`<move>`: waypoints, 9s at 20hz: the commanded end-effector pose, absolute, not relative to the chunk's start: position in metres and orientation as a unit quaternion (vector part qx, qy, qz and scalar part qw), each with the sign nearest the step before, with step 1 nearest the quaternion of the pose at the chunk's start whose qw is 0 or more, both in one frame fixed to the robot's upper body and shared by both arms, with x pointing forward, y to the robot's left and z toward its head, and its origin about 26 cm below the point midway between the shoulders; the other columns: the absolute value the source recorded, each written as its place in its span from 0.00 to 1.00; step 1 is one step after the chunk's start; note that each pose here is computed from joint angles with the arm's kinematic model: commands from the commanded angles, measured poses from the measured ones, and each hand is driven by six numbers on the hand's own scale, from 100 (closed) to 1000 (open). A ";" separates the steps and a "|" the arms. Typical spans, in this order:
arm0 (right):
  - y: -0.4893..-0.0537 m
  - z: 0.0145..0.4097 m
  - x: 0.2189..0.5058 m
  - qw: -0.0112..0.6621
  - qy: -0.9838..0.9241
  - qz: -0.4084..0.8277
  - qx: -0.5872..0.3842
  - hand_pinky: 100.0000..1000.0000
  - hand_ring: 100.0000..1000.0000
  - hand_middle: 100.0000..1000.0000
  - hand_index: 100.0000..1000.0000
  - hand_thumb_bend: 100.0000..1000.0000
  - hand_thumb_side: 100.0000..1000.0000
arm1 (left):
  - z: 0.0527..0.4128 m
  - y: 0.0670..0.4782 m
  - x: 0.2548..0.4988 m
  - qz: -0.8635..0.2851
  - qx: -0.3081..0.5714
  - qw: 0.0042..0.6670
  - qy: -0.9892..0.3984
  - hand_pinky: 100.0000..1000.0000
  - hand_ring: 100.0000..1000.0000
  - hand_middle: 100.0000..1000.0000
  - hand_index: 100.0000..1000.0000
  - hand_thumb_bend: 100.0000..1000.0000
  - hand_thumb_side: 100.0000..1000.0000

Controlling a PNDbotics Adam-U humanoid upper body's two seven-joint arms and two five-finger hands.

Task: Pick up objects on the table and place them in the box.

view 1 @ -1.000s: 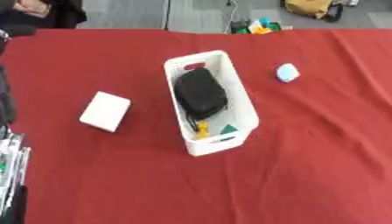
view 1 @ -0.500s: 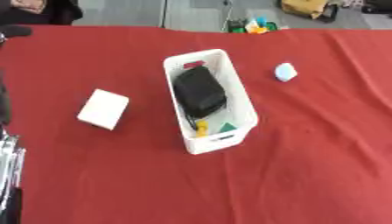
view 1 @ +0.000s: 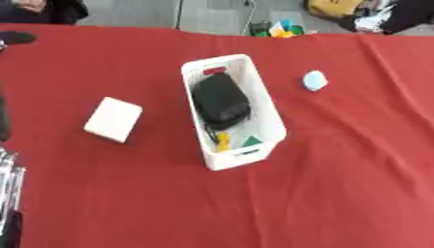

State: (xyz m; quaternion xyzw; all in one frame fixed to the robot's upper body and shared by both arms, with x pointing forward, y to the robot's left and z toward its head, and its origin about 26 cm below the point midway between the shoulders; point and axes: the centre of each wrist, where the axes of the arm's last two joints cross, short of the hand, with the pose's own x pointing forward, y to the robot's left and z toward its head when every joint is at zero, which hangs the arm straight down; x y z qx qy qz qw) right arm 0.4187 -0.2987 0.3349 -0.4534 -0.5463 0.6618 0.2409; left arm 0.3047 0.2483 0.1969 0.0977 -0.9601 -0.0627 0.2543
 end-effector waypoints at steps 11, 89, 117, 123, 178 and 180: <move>-0.307 0.309 0.447 0.293 -0.541 0.634 -0.468 0.86 0.89 0.82 0.93 0.76 0.57 | 0.206 0.244 0.304 -0.071 0.084 0.242 -0.964 0.60 0.81 1.00 0.94 0.00 1.00; -0.300 0.168 0.450 0.471 -0.563 0.411 -0.540 0.86 0.86 0.62 0.80 0.76 0.59 | 0.210 0.232 0.306 -0.063 0.061 0.246 -0.965 0.60 0.83 1.00 0.91 0.00 1.00; -0.322 0.176 0.457 0.503 -0.556 0.425 -0.507 0.87 0.84 0.54 0.73 0.70 0.59 | 0.212 0.229 0.306 -0.066 0.055 0.243 -0.966 0.61 0.84 1.00 0.90 0.00 1.00; -0.321 0.175 0.457 0.508 -0.564 0.416 -0.501 0.87 0.84 0.54 0.72 0.70 0.59 | 0.212 0.229 0.306 -0.066 0.053 0.242 -0.967 0.61 0.84 1.00 0.90 0.00 1.00; -0.322 0.192 0.459 0.548 -0.580 0.391 -0.458 0.87 0.83 0.52 0.71 0.66 0.61 | 0.212 0.227 0.306 -0.075 0.048 0.245 -0.965 0.62 0.85 1.00 0.91 0.00 1.00; -0.322 0.192 0.459 0.548 -0.579 0.391 -0.459 0.87 0.83 0.51 0.71 0.66 0.61 | 0.212 0.227 0.306 -0.075 0.048 0.245 -0.965 0.62 0.85 1.00 0.91 0.00 1.00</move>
